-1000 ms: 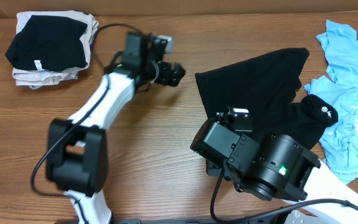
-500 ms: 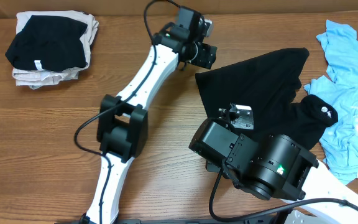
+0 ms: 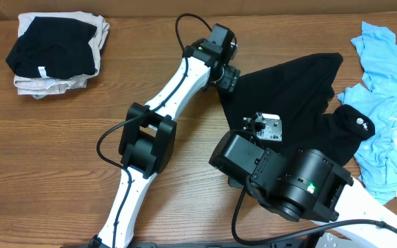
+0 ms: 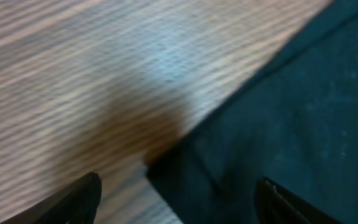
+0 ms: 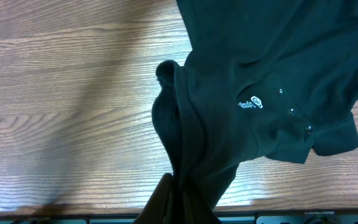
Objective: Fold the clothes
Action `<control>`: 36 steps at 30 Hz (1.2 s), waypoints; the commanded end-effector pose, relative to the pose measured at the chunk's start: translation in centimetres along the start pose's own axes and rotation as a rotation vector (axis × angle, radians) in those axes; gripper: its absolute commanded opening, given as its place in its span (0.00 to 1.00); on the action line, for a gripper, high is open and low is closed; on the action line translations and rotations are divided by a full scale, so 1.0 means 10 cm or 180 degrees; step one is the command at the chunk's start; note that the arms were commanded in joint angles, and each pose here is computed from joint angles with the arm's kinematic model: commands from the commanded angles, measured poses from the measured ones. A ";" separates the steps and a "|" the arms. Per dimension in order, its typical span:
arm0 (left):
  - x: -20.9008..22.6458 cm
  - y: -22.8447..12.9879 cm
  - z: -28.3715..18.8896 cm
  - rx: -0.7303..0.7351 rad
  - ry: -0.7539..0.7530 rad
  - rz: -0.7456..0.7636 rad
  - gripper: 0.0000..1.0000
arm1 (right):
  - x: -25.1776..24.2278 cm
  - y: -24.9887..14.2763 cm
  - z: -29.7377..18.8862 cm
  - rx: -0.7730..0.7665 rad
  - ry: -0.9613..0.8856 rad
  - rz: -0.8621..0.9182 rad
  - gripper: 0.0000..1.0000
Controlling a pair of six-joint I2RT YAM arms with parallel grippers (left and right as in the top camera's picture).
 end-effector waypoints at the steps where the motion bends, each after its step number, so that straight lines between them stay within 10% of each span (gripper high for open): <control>1: -0.08 -0.08 0.05 0.0088 0.0014 -0.0073 0.80 | -0.03 0.01 -0.05 -0.0105 0.0029 0.0031 0.04; 28: -0.05 -0.36 0.32 0.0363 0.0026 -0.0743 0.47 | -0.05 0.01 -0.05 -0.0120 -0.0009 0.0010 0.04; 33: -0.03 -0.36 0.34 0.0387 -0.0046 -0.0771 0.04 | -0.06 0.03 -0.05 -0.0186 -0.0045 0.0015 0.04; 36: 0.00 -0.33 0.32 0.0389 -0.0119 -0.0802 0.04 | -0.07 0.08 -0.06 -0.0311 -0.0100 0.0029 0.04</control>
Point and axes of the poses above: each gripper's point midway between its finger pads, its own z axis out along the fingers, its own x axis along the line the jaws close on, y = z × x, the point moved 7 cm from there along -z, back along the fingers, and after that the axes turned 5 degrees about -z, right-handed, at the moved point
